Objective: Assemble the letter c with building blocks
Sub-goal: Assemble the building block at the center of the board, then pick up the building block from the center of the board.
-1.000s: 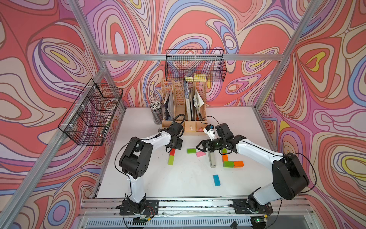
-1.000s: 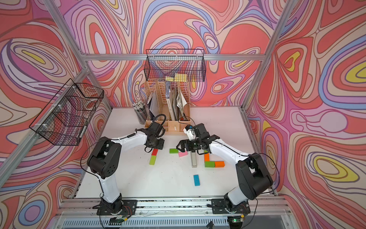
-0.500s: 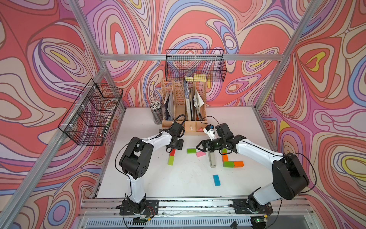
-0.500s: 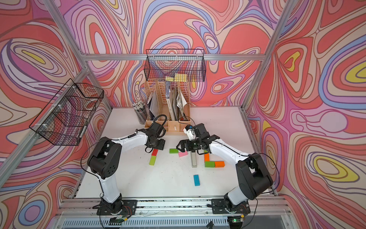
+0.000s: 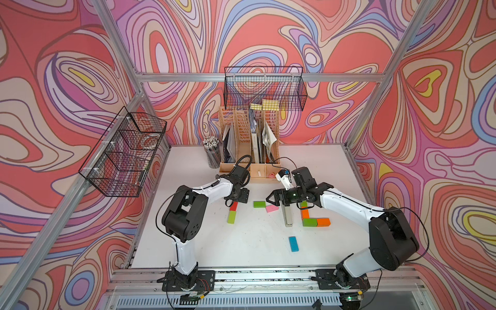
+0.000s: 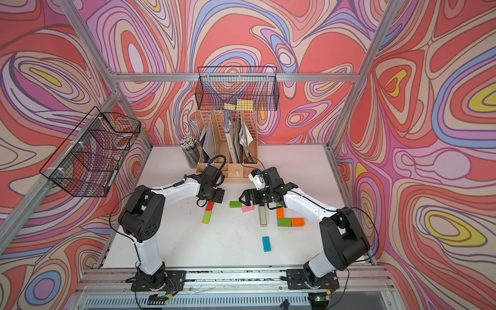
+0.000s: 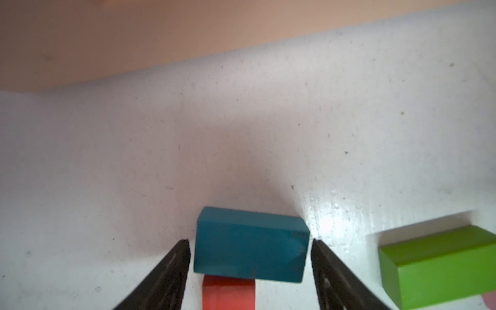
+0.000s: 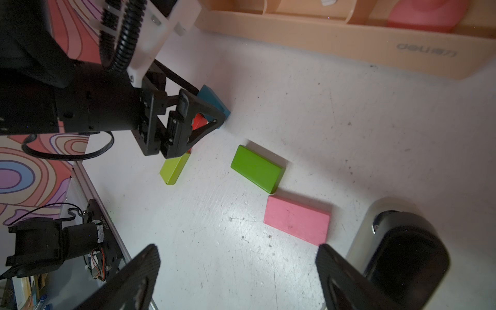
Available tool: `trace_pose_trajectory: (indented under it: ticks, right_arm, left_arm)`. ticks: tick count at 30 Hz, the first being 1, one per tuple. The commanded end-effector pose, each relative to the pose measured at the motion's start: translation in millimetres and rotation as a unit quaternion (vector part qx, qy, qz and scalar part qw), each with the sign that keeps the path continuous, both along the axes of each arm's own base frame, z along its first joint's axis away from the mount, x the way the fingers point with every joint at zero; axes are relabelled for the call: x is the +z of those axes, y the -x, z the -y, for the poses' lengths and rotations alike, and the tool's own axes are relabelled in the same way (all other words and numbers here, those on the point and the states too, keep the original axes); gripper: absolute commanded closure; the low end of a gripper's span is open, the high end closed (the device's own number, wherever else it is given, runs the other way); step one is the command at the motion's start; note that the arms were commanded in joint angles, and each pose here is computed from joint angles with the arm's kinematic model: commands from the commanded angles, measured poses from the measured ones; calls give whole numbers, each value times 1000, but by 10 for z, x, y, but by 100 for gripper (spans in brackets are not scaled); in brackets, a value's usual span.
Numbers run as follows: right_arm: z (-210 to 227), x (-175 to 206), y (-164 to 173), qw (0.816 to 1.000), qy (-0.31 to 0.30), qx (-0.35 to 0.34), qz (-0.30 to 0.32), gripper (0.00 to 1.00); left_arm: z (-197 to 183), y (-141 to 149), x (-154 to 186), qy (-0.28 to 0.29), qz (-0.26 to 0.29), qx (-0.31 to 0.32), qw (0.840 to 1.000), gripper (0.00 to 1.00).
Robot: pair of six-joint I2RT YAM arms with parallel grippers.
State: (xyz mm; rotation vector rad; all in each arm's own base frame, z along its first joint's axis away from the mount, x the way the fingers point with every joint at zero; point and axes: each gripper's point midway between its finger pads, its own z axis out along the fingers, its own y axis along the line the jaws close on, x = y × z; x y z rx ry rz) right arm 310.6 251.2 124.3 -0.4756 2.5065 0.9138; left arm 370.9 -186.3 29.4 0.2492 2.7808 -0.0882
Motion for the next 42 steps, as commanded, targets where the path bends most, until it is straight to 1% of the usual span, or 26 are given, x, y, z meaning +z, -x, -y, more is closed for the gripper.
trace_pose_trajectory:
  ticks: [1, 5, 8, 11, 13, 18, 22, 24, 26, 29, 35, 38, 42]
  right_arm:
    - [-13, 88, -2, 1000, -6, 0, 14, 5]
    - [1, 93, -7, 1000, -2, -1, 17, 5]
    - [27, 111, -15, 1000, 7, 0, 25, 11]
    - [118, 137, -52, 999, 28, -22, 34, 15]
    - [172, 163, -63, 998, 40, -37, 31, 16]
    - [294, 161, -48, 995, 57, -74, 21, 16]
    - [363, 104, -38, 993, 64, -95, 17, 15]
    - [377, 82, -36, 993, 65, -99, 18, 12]
    - [387, 61, -36, 992, 68, -101, 17, 9]
    - [384, 77, -32, 993, 65, -100, 20, 6]
    - [362, 94, -18, 993, 56, -97, 23, 4]
    - [356, 90, -12, 994, 52, -95, 23, 3]
    - [382, 98, -2, 993, 55, -97, 30, 2]
  left_arm:
    - [14, -27, 78, -1, 9, 5, 1000, 25]
    - [27, -85, 329, 15, 41, 13, 999, 25]
    - [71, -55, 524, 45, 64, 12, 997, 25]
    - [131, 48, 619, 72, 63, 9, 995, 26]
    - [197, 126, 659, 87, 61, 7, 994, 26]
    - [555, 379, 597, 127, 31, -5, 991, 23]
    - [819, 564, 491, 113, 17, -4, 993, 21]
    - [912, 644, 402, 96, 10, -3, 995, 19]
    - [916, 666, 317, 76, 6, 9, 997, 18]
    - [916, 669, 211, 74, 3, 29, 997, 17]
    - [864, 600, 156, 63, 16, 64, 996, 16]
    - [909, 564, 139, 71, 18, 73, 995, 16]
    - [942, 507, 96, 65, 19, 80, 994, 16]
